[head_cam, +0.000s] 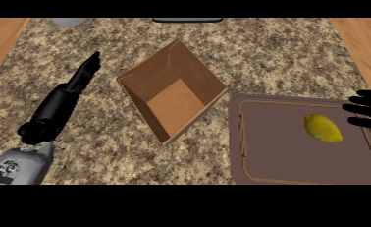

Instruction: Pick the lemon from the tray and place it in the cardboard box

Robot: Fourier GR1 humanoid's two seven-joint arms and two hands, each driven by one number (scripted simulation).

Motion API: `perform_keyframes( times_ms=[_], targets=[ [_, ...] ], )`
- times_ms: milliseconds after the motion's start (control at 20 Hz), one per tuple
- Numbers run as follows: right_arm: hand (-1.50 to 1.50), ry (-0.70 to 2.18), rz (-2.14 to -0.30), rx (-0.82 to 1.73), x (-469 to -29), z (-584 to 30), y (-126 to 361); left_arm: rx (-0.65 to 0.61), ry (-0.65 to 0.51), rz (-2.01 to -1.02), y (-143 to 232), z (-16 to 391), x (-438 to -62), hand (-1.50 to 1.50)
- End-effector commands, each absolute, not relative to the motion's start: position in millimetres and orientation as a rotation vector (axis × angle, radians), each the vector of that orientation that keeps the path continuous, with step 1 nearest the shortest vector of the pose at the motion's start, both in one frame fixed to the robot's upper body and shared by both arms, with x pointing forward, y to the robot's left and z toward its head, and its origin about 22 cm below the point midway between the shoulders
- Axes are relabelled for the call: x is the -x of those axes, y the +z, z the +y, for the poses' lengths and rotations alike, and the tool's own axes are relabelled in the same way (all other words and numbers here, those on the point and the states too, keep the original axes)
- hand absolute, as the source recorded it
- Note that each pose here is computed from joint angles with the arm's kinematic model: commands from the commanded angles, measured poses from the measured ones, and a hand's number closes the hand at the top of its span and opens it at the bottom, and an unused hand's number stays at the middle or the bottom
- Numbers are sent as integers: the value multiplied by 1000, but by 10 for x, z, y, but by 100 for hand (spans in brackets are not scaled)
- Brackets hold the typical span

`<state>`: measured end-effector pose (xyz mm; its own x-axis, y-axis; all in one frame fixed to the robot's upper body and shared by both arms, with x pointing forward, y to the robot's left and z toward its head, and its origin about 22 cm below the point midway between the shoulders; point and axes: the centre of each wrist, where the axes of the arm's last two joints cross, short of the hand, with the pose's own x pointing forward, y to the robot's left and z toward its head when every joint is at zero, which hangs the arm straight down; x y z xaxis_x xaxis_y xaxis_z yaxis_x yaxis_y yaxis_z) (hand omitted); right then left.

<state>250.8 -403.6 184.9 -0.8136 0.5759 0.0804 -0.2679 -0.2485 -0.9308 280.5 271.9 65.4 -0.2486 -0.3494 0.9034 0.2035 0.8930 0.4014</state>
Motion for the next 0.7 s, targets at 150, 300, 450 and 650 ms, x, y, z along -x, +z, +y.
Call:
perform_keyframes(
  times_ms=[150, 300, 450, 650],
  targets=[
    [-150, 2109, -1395, 372, -2456, -3807, 1583, -93, -523, -1745, 578, 2685, -2854, 0],
    [-150, 2107, -1394, 448, -2425, -3846, 1580, -114, -525, -1743, 741, 2705, -2737, 0],
    [-150, 2089, -1404, 493, -2392, -3993, 1420, -101, -522, -1756, 627, 2758, -2837, 0],
    [-150, 2095, -1400, 478, -2389, -3900, 1225, -97, -533, -1768, 721, 2683, -2865, 0]
  ],
)
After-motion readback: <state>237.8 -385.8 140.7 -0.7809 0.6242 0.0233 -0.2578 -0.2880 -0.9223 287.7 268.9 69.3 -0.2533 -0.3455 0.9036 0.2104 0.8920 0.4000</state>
